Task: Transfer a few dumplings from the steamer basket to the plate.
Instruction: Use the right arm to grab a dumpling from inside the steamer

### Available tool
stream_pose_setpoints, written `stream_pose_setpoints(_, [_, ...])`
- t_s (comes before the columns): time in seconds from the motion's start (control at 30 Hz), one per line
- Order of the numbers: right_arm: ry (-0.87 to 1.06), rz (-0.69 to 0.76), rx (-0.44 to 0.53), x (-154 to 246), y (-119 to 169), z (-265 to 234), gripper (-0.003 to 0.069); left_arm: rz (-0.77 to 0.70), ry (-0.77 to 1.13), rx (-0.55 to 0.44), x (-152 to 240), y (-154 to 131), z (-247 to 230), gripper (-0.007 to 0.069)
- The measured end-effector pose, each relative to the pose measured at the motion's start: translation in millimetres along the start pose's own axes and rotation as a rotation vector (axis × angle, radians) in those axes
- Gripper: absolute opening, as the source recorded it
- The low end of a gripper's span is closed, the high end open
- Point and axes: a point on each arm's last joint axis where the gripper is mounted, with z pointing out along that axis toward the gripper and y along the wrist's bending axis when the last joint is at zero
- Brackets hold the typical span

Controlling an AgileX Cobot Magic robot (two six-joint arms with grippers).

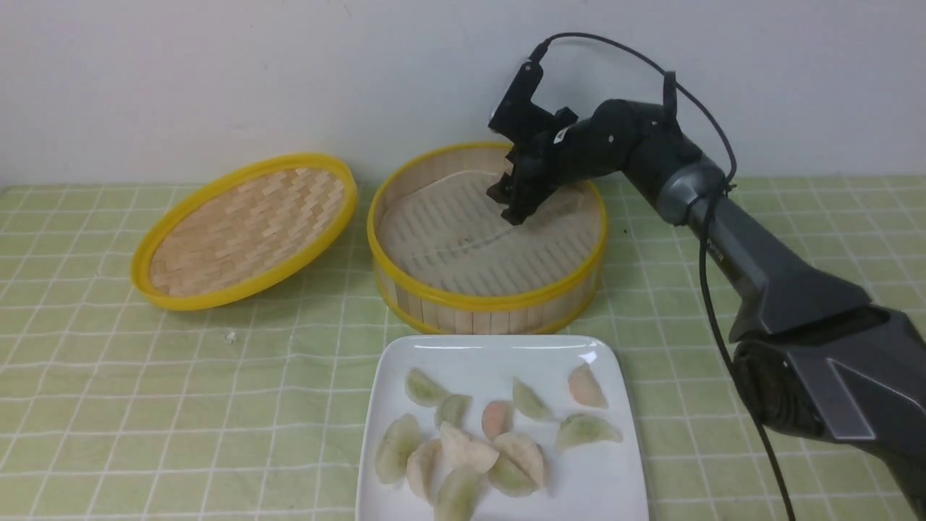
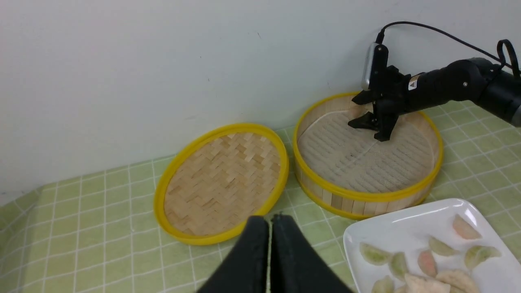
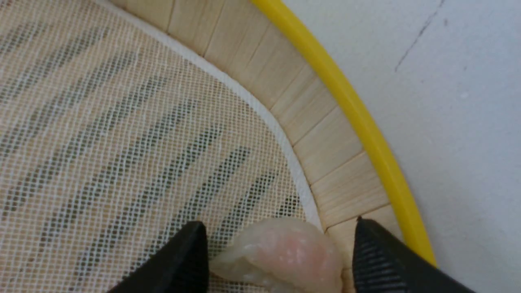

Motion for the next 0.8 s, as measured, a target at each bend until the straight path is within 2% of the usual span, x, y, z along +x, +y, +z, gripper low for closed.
stream_pose_setpoints(0.1, [-0.003,0.007,0.002,0.7,0.3,1.1,0.044,0.002,-0.002,-0.007,-0.2,0.6,0.0,-0.0006])
stream_pose_setpoints(0.17, [0.0,0.014,-0.001,1.6,0.9,1.8,0.0382,0.002,-0.002,-0.007,-0.2,0.6,0.0,-0.0006])
stream_pose_setpoints(0.27, [0.024,0.0,0.02,2.5,-0.8,1.0,0.0191,0.003,-0.003,-0.01,-0.3,0.9,0.0,-0.0006])
stream_pose_setpoints(0.3, [0.038,0.009,0.036,2.8,-2.7,-0.1,0.0094,0.003,-0.003,-0.01,-0.3,0.9,0.0,-0.0006])
stream_pose_setpoints(0.4, [0.117,0.067,0.045,6.0,-5.2,-5.2,0.0012,0.003,-0.003,-0.01,-0.3,0.9,0.0,-0.0006])
stream_pose_setpoints(0.53, [0.183,0.138,0.031,4.7,-6.0,-13.8,-0.001,0.003,-0.003,-0.01,-0.3,0.9,0.0,-0.0006])
stream_pose_setpoints(0.63, [0.241,0.162,-0.022,-2.1,-5.0,-27.7,-0.0013,0.004,-0.004,-0.013,-0.4,1.2,0.0,-0.0006])
stream_pose_setpoints(0.8, [0.189,0.18,-0.063,-21.6,-8.2,-45.6,-0.0015,0.004,-0.004,-0.013,-0.4,1.2,0.0,-0.0006])
